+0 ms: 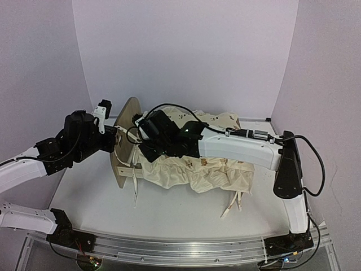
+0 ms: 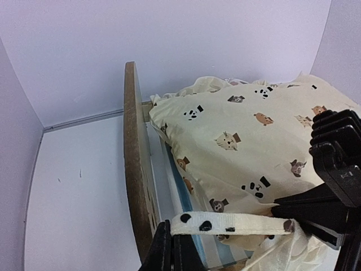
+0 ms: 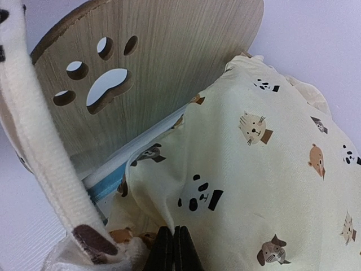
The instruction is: Set up the pet bed
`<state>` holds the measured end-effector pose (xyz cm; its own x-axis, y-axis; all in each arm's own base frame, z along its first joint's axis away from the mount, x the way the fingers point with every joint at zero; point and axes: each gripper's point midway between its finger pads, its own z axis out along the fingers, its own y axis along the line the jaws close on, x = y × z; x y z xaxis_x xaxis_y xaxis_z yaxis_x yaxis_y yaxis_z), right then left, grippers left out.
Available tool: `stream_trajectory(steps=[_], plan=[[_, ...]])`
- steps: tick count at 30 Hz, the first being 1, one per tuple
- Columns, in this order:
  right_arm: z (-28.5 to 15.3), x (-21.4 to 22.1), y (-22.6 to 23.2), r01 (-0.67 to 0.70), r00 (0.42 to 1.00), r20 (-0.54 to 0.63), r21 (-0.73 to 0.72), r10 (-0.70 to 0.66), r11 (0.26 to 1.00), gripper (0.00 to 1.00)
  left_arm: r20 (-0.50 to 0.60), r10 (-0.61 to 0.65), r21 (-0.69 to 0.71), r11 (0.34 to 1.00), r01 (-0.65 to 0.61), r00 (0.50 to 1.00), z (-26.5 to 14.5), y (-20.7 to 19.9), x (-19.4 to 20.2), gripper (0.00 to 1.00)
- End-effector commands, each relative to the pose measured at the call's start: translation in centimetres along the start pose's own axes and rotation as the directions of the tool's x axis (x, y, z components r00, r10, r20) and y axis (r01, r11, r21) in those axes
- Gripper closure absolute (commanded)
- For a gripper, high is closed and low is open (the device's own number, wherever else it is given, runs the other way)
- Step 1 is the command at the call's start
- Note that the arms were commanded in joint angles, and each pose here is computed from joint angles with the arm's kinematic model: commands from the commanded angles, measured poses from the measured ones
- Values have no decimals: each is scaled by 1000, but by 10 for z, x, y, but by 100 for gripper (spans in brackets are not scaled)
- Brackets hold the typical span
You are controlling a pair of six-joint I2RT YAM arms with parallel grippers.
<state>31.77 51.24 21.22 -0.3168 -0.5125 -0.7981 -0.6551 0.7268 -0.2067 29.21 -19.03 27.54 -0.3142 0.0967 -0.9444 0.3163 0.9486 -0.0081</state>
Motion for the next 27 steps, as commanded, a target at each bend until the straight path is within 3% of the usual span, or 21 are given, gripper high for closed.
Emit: stream_trajectory(steps=[1, 13, 27], plan=[[-32, -33, -18, -50, 995, 82, 15, 49, 999, 100, 120, -12, -2, 1000, 12, 993, -2, -3, -43, 100], [-27, -30, -27, -40, 996, 79, 75, 34, 996, 100, 253, 87, -19, 996, -84, 963, 3, -10, -78, 100], [-17, -12, -26, -33, 999, 41, 85, 30, 996, 100, 299, 204, -45, 979, -199, 932, 15, -14, -55, 99]])
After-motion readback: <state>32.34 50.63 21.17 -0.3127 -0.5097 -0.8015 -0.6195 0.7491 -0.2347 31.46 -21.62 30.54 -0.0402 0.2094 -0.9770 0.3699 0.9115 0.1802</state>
